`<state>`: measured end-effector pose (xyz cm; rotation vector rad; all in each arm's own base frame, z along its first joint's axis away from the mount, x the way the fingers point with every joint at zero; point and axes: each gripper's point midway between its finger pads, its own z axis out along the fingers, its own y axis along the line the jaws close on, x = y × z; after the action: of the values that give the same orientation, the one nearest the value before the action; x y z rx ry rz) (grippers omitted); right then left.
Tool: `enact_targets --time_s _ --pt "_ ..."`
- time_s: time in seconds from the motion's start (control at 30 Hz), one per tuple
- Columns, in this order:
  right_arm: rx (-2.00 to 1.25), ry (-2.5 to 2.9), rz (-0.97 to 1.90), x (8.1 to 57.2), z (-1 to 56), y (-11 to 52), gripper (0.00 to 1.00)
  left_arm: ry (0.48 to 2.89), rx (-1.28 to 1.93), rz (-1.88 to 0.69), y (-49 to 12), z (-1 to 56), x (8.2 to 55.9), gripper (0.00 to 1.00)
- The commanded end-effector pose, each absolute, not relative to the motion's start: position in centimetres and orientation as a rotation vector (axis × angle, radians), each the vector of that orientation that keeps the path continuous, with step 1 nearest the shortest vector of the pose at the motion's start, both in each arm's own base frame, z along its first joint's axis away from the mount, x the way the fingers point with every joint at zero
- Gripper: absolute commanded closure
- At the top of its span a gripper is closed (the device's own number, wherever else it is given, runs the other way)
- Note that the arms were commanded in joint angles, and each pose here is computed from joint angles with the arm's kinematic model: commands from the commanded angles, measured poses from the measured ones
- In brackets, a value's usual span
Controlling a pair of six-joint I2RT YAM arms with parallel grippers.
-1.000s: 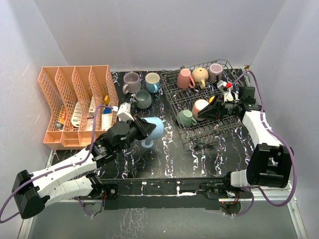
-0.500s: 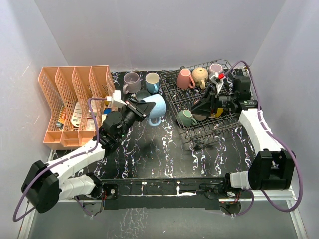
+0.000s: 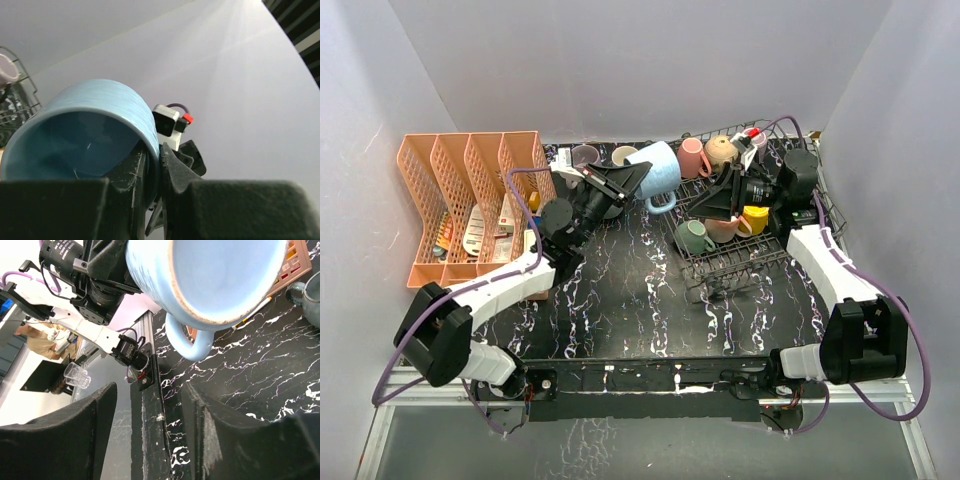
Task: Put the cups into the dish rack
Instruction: Turn the cup upside down in the dish rack.
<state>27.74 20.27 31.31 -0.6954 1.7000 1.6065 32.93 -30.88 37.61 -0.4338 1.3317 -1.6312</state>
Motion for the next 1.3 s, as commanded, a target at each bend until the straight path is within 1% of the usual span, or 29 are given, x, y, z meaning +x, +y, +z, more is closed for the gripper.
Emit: enact_targets --time_s 0.0,0.07,0.23,0.33,0.37,0.43,0.6,0.8,1.13,1.27 --pt "-0.691 1.63 1.592 27.1 33.4 21.1 0.39 0.938 -0.334 -1.84 -28.4 48.6 29.6 1.0" --pt "-0.657 1.628 1.605 27.0 33.4 21.3 0.31 0.918 -0.329 -1.855 -28.5 49.2 29.6 1.0" --pt "-0.589 1.615 1.647 27.5 33.3 21.5 0.3 0.9 -0.323 -1.892 -29.0 49.8 29.8 1.0" --pt "-0.601 1.576 1.641 27.8 33.7 22.0 0.29 0.889 -0.328 -1.923 -29.1 49.9 29.8 1.0" --pt "-0.612 1.555 1.639 27.7 34.0 22.3 0.26 0.884 -0.33 -1.934 -29.2 49.9 29.8 1.0" --pt "-0.625 1.513 1.636 27.7 34.6 22.9 0.25 0.877 -0.334 -1.95 -29.2 49.9 29.8 1.0" --pt "-0.572 1.443 1.663 28.1 35.7 23.9 0.25 0.847 -0.324 -1.983 -29.3 50.4 29.4 1.0" --pt "-0.525 1.366 1.713 28.3 37.2 24.1 0.27 0.844 -0.31 -2.003 -29.7 50.8 28.8 1.0" --pt "-0.501 1.4 1.709 29.2 36.5 24.6 0.29 0.836 -0.304 -2.025 -30.2 50.9 28.4 1.0" --pt "-0.493 1.411 1.719 29.2 36.5 24.8 0.33 0.842 -0.309 -2.043 -30.8 50.5 28.5 1.0"
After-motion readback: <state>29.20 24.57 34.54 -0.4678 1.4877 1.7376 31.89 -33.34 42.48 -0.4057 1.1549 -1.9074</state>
